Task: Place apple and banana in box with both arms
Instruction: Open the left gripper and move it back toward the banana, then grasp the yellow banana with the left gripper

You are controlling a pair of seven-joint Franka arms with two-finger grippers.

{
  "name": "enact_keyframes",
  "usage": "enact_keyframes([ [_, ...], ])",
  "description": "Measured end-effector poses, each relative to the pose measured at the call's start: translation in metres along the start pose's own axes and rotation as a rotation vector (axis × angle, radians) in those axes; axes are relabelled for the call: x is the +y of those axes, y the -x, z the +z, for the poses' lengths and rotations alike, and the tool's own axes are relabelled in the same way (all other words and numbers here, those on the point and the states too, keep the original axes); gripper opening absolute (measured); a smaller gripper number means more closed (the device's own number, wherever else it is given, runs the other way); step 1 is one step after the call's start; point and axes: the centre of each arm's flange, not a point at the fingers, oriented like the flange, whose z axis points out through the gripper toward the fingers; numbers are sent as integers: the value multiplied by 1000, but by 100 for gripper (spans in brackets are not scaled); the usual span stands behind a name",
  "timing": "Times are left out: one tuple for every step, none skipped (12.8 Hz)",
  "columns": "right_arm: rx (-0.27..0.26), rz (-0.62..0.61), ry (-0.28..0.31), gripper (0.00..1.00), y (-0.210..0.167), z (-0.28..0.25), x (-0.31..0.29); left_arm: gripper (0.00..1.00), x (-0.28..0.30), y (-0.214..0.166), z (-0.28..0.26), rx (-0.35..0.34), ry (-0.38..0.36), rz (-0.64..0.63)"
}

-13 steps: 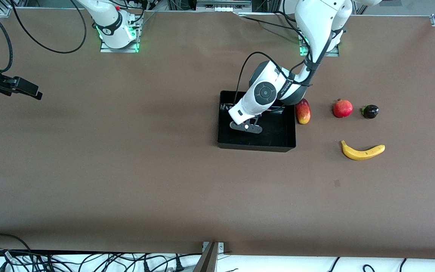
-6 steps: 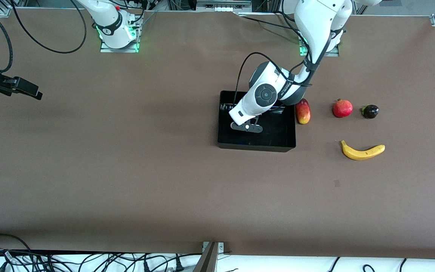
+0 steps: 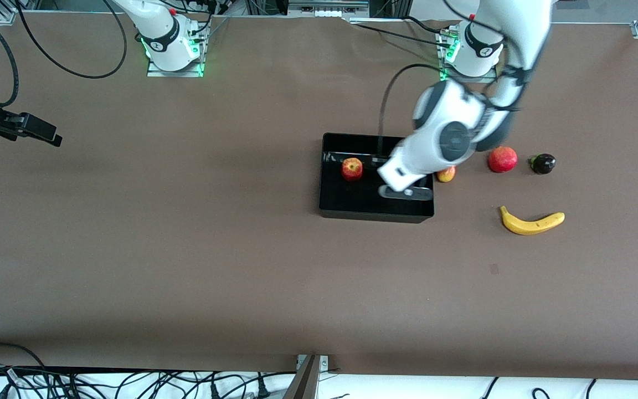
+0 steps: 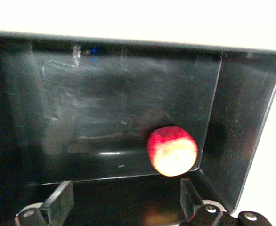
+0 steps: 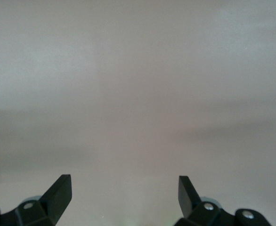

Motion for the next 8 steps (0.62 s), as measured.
enact_keyframes([
  [0,1,0,100,0,0,0,100,-38,-6,-29,6,17,38],
  [0,1,0,100,0,0,1,100,-74,-12,-45,13,31,85],
  [0,1,0,100,0,0,1,100,-107,-17,-51,19,37,138],
  [0,1,0,100,0,0,1,100,-139,-22,-50,16,27,189],
  [0,2,0,100,0,0,1,100,-170,-28,-46,17,-5,237],
  [0,2,0,100,0,0,1,100,-198,-35,-43,27,-55,293],
  [-1,2,0,100,0,0,1,100,-221,-40,-40,29,-110,351],
  [-1,2,0,100,0,0,1,100,-242,-45,-36,25,-164,410],
])
